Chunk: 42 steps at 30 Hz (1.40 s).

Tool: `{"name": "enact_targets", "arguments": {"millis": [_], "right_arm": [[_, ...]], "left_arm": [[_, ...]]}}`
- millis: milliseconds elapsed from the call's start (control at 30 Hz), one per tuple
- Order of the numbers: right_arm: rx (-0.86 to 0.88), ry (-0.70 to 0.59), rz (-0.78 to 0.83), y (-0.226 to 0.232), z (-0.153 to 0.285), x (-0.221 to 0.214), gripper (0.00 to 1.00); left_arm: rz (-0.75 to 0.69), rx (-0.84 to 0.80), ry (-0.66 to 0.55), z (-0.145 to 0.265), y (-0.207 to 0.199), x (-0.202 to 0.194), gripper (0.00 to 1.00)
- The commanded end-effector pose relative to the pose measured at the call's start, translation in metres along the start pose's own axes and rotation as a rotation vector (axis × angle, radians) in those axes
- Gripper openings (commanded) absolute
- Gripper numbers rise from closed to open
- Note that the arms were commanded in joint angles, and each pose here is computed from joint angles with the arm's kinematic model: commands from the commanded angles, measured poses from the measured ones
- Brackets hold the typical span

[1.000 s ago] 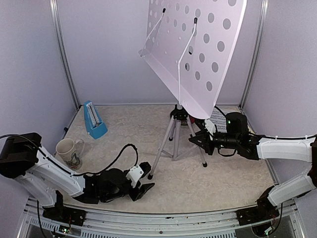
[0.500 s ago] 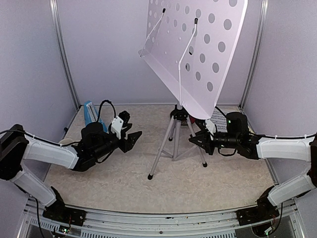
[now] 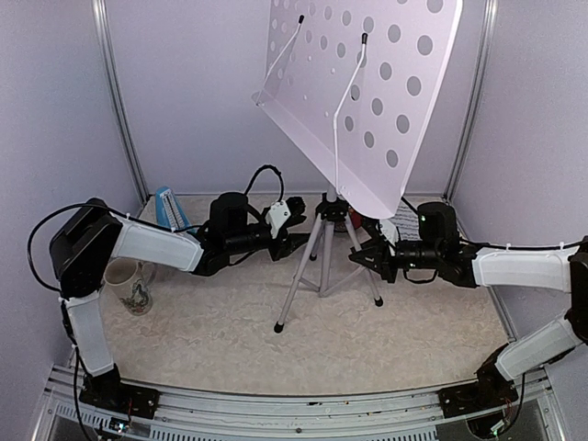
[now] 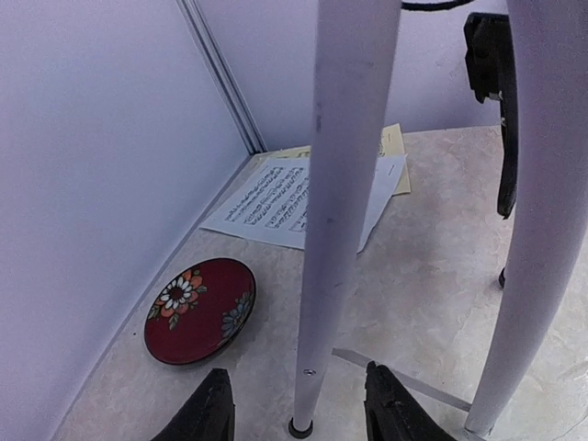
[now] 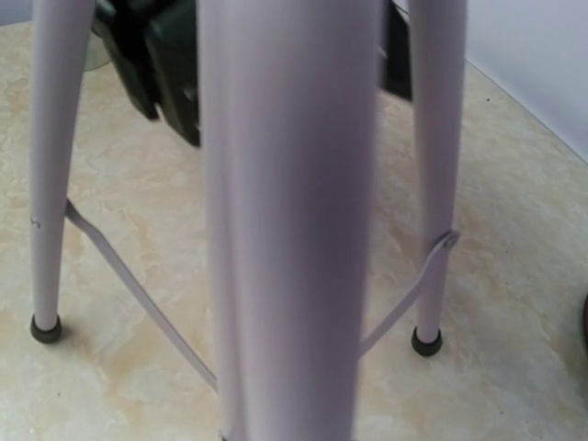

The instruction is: Set up the instrument practice props

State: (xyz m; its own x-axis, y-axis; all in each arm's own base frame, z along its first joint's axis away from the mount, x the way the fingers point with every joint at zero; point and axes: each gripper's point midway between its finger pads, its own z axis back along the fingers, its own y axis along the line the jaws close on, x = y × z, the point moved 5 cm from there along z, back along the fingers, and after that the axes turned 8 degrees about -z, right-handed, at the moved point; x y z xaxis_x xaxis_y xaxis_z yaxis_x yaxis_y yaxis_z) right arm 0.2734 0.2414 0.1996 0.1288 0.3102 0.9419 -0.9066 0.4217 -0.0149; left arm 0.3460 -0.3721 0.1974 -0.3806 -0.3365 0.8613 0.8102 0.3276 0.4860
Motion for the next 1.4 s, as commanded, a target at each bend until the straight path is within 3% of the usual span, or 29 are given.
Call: {"name": "enact_targets", "arguments": {"millis": [0, 200, 533, 867, 1100, 1367], "right_arm": [[-0.002, -0.018, 0.095, -0.006, -0.002, 0.012, 0.00], [0.006, -0.008, 0.090, -0.008, -0.003, 0.013, 0.00], [0.013, -0.008, 0.078, -0.008, -0.003, 0.013, 0.00], [0.005, -0.007, 0.057, -0.012, 0.006, 0.014, 0.00], [-0.006, -0.029, 0.028, -0.028, 0.020, 0.019, 0.00], [0.001, 0.012, 0.049, -0.055, -0.001, 0.030, 0.00]], "left_arm": [[-0.051, -0.067, 0.018, -0.016, -0.013, -0.013, 0.47], [-0.072, -0.007, 0.028, -0.038, -0.007, -0.015, 0.40], [-0.071, 0.009, -0.053, -0.049, -0.001, 0.012, 0.33], [-0.082, 0.094, -0.003, -0.027, 0.026, 0.007, 0.00], [-0.145, 0.231, 0.125, 0.006, 0.054, -0.009, 0.00], [-0.129, 0.336, 0.197, 0.021, 0.101, -0.037, 0.00]]}}
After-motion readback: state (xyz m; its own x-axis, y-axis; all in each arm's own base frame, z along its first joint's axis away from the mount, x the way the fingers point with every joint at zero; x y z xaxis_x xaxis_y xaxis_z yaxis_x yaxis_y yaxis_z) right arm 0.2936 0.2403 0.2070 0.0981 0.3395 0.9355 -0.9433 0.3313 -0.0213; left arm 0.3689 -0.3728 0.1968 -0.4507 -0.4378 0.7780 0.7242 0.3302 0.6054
